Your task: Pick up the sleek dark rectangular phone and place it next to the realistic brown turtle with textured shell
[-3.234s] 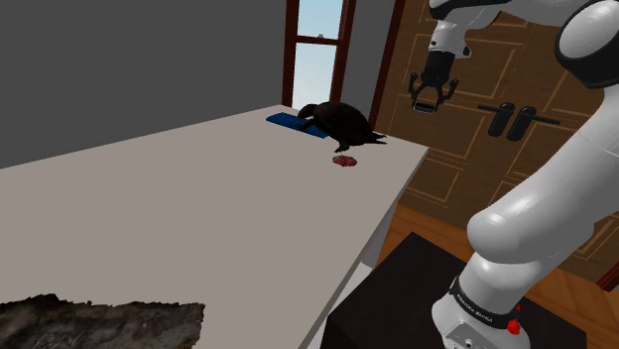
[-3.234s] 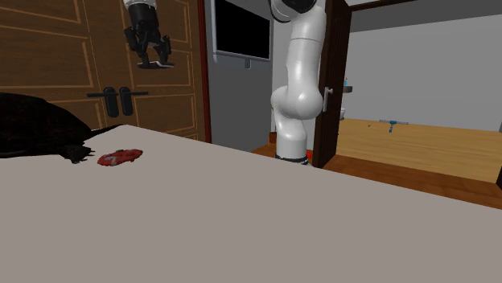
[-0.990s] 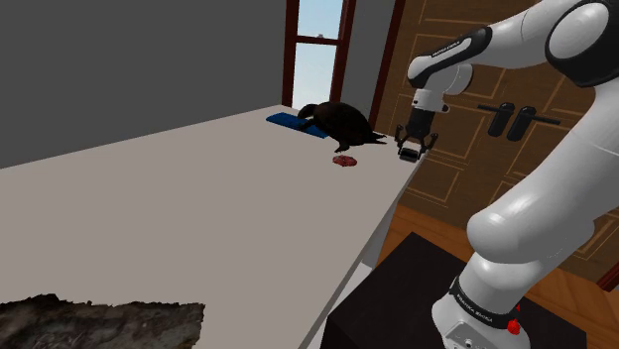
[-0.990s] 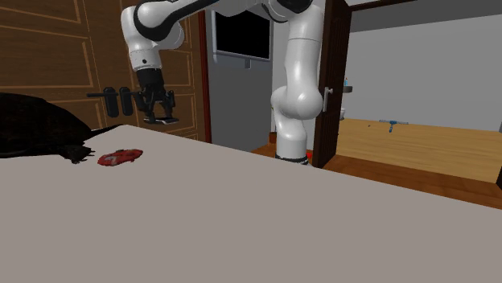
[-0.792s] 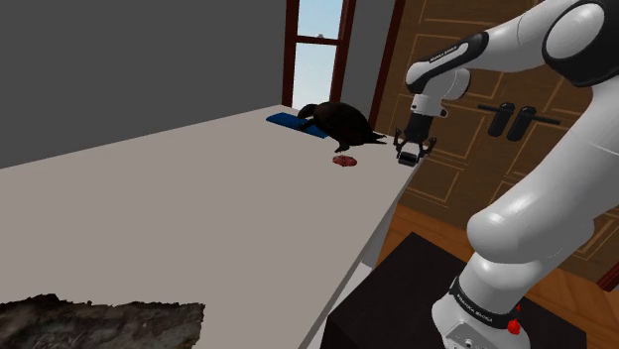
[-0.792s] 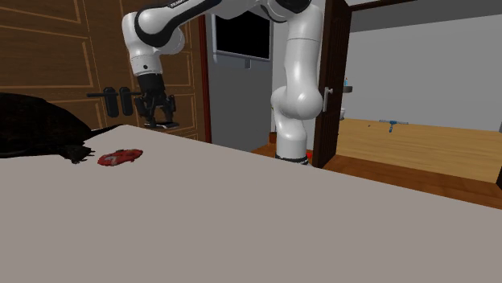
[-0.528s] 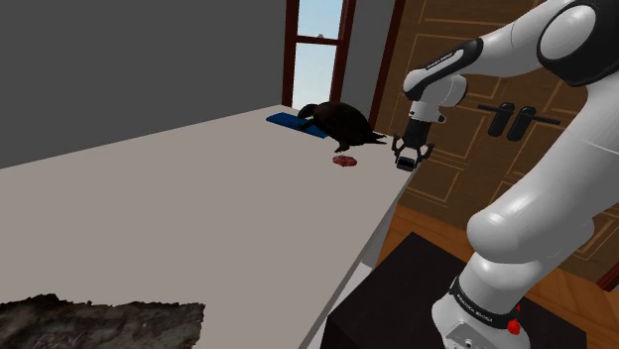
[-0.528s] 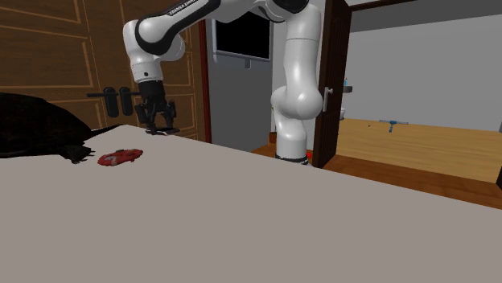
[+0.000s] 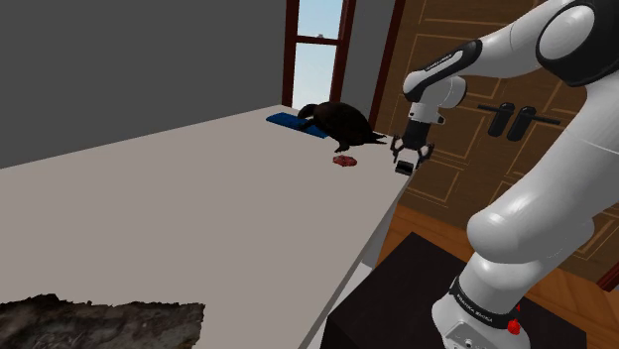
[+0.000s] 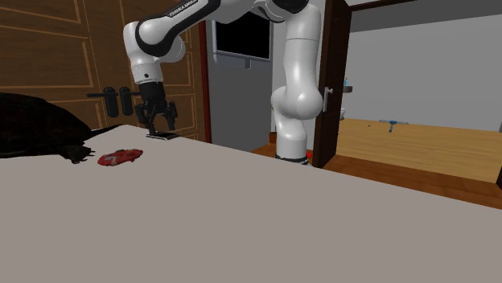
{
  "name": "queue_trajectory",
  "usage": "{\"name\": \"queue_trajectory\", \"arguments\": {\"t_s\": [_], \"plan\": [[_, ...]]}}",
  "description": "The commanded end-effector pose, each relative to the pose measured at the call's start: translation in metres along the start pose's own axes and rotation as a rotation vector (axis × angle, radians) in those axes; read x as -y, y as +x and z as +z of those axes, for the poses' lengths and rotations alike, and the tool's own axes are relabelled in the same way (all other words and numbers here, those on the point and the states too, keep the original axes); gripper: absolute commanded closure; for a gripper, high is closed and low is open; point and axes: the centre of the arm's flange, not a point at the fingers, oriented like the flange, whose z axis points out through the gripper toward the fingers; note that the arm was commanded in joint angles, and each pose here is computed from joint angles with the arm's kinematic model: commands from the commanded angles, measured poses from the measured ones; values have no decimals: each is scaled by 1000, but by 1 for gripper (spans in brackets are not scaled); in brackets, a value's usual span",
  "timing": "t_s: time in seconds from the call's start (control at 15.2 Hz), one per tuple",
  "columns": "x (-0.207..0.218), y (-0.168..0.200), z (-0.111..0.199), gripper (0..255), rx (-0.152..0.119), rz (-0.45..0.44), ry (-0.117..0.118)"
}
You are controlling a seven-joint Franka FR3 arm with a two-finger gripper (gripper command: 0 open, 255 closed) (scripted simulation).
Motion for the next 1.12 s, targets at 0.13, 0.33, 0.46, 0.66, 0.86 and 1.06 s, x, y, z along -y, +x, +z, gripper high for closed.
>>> {"name": "queue_trajectory", "arguments": {"t_s": [0.13, 0.33, 0.46, 0.66, 0.86, 1.06], "plan": [[0, 0, 0, 0, 0, 0, 0], [0, 0, -13, 0, 0, 0, 0], [0, 0, -40, 0, 0, 0, 0], [0, 0, -50, 0, 0, 0, 0], [0, 0, -50, 0, 0, 0, 0], [0, 0, -50, 0, 0, 0, 0]]}}
